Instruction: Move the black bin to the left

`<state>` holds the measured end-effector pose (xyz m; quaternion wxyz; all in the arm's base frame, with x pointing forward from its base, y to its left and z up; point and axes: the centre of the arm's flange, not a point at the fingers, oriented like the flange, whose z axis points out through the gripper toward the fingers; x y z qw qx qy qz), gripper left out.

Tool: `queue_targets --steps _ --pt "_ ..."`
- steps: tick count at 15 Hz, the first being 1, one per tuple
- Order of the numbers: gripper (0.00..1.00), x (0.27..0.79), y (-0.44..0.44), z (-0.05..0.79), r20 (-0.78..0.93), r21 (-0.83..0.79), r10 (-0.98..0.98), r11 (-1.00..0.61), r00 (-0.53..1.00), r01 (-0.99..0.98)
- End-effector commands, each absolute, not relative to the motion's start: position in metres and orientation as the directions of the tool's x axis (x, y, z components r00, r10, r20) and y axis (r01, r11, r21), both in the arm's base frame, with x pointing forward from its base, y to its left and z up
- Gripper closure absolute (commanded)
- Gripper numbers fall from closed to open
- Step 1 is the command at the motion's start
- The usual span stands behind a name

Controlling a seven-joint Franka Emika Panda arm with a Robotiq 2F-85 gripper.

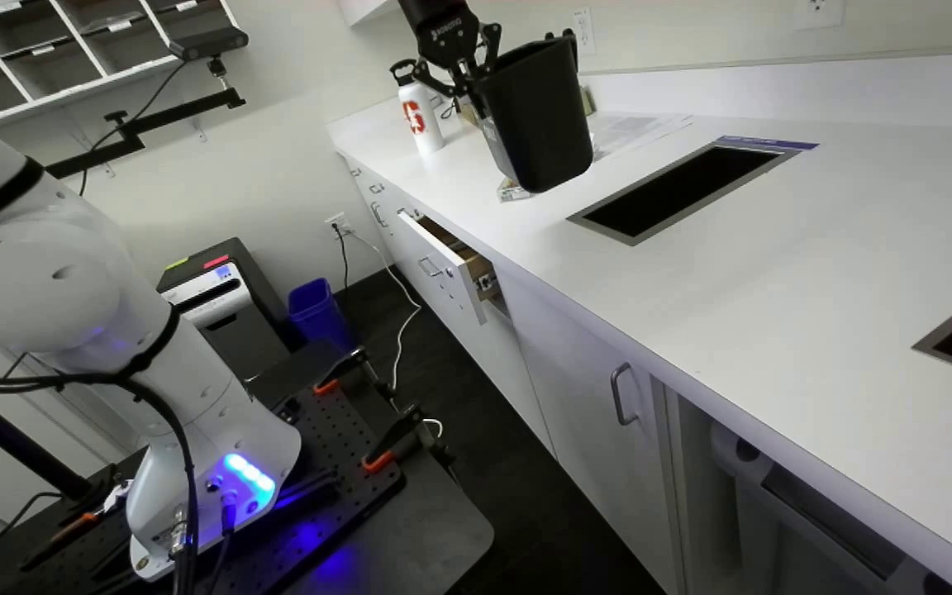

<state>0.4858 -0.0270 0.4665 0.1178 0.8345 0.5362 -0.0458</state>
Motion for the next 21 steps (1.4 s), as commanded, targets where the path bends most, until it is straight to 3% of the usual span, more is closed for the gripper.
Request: queue_targets --steps 1,11,21 --pt "0.99 0.486 -0.027 0.466 -0.203 0.147 0.884 -0.397 0.421 0.906" --pt "0.99 0.548 0.178 0.477 -0.034 0.205 0.996 0.091 -0.085 0.974" --pt "0.99 0.612 0.274 0.41 -0.046 0.181 0.805 0.589 -0.592 0.787"
